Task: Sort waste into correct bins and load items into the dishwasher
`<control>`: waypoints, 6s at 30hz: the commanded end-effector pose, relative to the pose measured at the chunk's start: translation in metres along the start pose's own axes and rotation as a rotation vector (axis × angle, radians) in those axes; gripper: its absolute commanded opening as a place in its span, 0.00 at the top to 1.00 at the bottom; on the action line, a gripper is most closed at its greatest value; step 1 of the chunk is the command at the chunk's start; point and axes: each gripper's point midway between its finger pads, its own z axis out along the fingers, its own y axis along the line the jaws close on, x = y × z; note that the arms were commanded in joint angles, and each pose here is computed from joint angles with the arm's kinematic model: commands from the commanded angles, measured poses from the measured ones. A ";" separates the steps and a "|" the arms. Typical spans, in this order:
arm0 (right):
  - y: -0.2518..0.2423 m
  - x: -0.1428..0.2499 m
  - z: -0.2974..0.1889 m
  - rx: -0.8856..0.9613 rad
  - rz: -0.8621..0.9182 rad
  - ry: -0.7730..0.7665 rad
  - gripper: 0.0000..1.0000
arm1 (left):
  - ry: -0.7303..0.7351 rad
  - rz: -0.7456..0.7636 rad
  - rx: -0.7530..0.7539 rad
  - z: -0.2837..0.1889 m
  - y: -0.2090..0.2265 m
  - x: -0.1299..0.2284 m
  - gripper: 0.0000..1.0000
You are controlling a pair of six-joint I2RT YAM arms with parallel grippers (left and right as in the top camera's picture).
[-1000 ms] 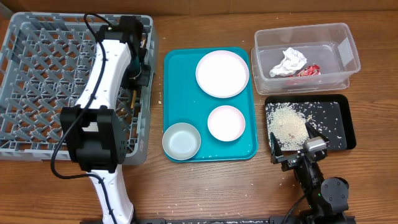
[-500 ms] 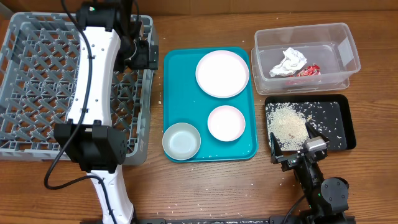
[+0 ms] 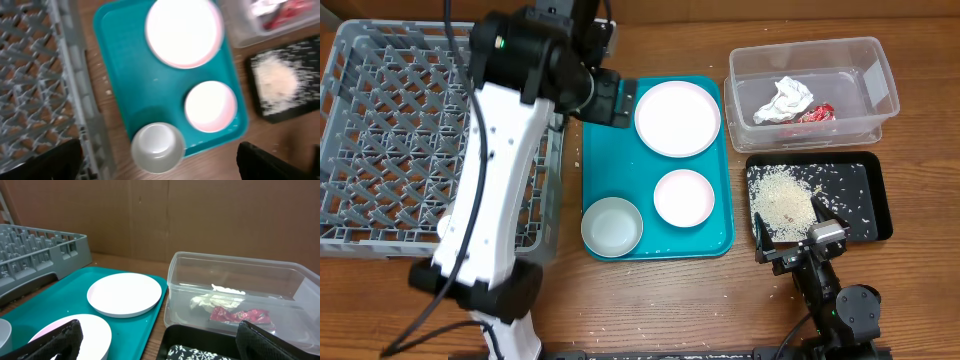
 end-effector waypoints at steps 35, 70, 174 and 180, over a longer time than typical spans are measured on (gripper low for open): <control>0.002 0.003 0.000 -0.010 0.003 0.000 0.00 | 0.509 -0.102 0.075 0.243 -0.044 0.102 0.96; 0.002 0.003 0.000 -0.010 0.003 0.000 0.00 | -0.039 -0.232 -1.444 0.052 0.232 0.053 0.96; 0.002 0.003 0.000 -0.010 0.003 0.000 0.00 | -0.061 -0.157 -1.396 -0.035 0.226 0.068 0.96; 0.002 0.003 0.000 -0.010 0.003 0.000 0.00 | 0.068 -0.183 -1.451 0.008 0.263 0.095 0.96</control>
